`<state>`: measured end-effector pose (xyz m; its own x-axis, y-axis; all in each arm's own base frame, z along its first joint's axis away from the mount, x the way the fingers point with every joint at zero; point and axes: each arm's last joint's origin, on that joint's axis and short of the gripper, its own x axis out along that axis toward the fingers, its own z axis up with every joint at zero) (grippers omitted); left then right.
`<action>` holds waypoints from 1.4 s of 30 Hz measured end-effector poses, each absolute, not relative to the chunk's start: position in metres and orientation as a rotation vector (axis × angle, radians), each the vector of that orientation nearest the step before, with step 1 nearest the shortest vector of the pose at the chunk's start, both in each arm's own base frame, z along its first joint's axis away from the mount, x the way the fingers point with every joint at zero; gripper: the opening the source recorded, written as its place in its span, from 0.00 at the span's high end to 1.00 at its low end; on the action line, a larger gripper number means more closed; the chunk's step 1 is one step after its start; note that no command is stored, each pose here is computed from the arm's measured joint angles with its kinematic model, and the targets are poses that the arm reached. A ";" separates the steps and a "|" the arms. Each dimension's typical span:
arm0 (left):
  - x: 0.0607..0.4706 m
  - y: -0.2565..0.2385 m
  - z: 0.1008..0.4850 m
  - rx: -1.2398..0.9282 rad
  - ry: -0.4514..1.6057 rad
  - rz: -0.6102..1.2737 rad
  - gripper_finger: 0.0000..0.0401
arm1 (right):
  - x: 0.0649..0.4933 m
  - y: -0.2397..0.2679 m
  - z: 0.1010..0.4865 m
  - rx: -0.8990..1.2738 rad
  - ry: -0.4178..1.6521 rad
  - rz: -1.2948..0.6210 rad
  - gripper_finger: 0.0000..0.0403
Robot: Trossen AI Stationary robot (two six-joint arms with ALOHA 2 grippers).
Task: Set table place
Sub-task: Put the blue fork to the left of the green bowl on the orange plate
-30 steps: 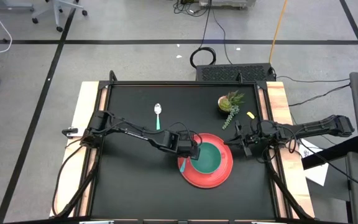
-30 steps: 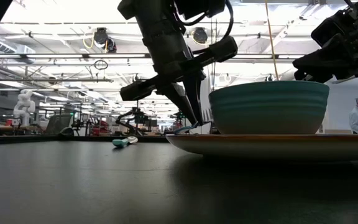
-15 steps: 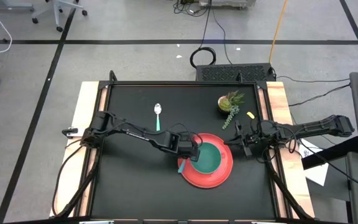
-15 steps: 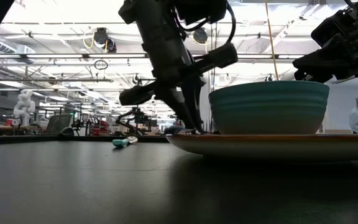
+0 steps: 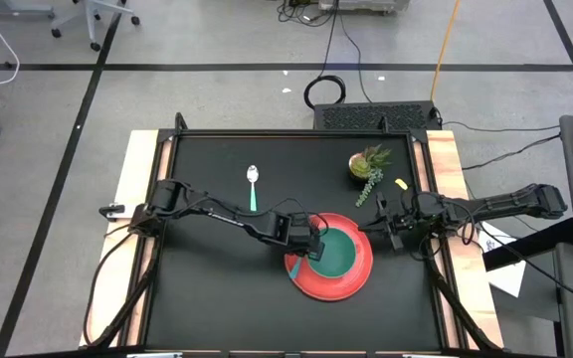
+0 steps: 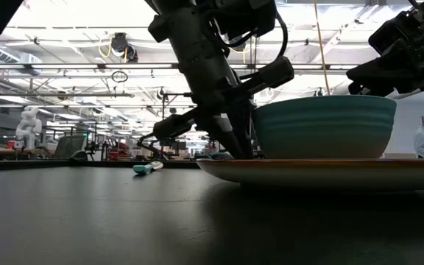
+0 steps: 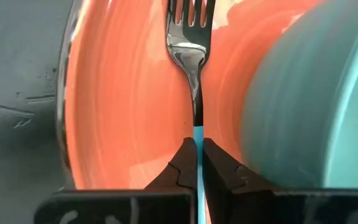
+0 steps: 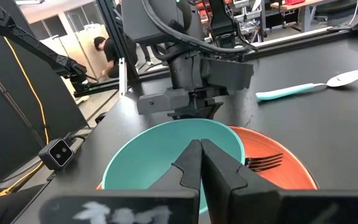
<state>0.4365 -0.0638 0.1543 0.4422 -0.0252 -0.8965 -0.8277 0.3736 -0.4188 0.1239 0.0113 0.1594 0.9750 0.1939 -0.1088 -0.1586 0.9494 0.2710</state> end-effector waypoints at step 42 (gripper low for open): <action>0.437 -0.058 0.153 -1.013 0.949 0.672 0.94 | 0.124 0.011 0.159 0.276 0.137 0.179 1.00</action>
<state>0.4373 -0.0581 0.1525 0.4475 0.0433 -0.8932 -0.8284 0.3965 -0.3958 0.1239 0.0113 0.1593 0.9748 0.1938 -0.1102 -0.1563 0.9466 0.2821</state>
